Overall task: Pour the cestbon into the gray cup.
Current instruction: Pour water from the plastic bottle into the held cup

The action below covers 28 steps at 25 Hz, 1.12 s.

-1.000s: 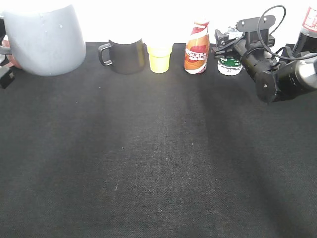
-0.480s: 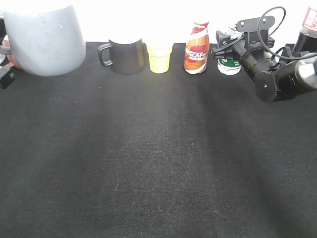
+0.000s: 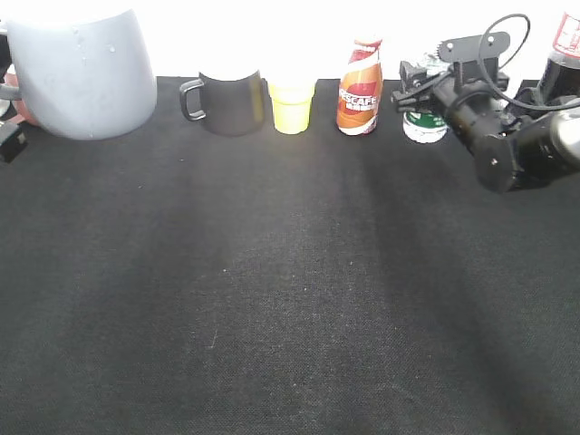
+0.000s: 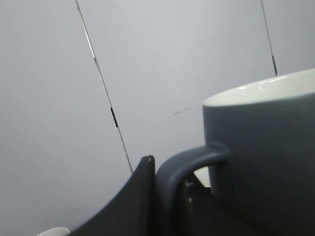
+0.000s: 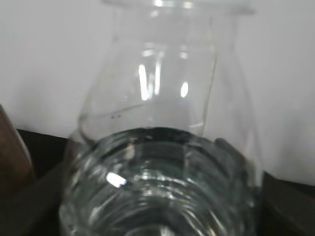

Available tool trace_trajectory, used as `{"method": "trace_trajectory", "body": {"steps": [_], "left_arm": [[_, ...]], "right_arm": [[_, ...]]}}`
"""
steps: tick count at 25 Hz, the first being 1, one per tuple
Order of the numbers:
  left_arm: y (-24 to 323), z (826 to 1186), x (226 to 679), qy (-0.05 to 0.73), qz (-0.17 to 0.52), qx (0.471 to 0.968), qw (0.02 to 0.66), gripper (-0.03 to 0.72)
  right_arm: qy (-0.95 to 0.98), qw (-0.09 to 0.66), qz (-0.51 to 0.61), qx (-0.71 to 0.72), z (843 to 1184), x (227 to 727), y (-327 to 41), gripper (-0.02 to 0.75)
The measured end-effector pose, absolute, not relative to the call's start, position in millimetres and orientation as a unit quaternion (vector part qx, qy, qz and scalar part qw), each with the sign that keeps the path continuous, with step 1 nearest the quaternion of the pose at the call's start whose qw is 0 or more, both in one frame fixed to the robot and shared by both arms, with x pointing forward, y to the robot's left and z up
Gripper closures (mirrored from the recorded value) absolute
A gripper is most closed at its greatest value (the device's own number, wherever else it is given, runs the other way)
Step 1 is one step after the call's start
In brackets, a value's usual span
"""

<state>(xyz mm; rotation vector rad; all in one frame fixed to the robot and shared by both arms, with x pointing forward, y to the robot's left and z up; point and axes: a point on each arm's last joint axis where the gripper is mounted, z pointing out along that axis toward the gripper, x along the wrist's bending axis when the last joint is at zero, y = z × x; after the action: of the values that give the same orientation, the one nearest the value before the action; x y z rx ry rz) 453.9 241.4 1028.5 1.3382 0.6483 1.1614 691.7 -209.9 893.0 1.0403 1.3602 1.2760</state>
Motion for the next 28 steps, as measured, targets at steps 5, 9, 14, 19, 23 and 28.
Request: {"method": "trace_trajectory", "body": {"steps": [5, 9, 14, 19, 23, 28], "left_arm": [[241.4, 1028.4, 453.9, 0.278, 0.498, 0.575, 0.587, 0.616], [241.5, 1027.4, 454.2, 0.281, 0.496, 0.578, 0.583, 0.616], [241.7, 1025.2, 454.7, 0.287, 0.492, 0.586, 0.577, 0.616], [238.1, 1024.1, 453.2, 0.277, 0.476, 0.596, 0.585, 0.616], [231.2, 1017.8, 456.3, 0.265, 0.446, 0.593, 0.615, 0.616], [222.8, 992.7, 466.3, 0.269, 0.395, 0.616, 0.626, 0.616]], "right_arm": [[0.569, 0.469, 0.521, 0.430, 903.6, 672.7, -211.9, 0.227], [0.591, 0.449, 0.531, 0.409, 913.7, 652.2, -202.7, 0.228], [0.605, 0.434, 0.535, 0.399, 928.0, 621.3, -193.7, 0.229], [0.607, 0.436, 0.545, 0.380, 955.1, 583.7, -200.5, 0.230], [0.626, 0.416, 0.571, 0.332, 991.7, 561.3, -190.1, 0.232], [0.649, 0.383, 0.589, 0.292, 998.2, 543.7, -156.5, 0.234]]}}
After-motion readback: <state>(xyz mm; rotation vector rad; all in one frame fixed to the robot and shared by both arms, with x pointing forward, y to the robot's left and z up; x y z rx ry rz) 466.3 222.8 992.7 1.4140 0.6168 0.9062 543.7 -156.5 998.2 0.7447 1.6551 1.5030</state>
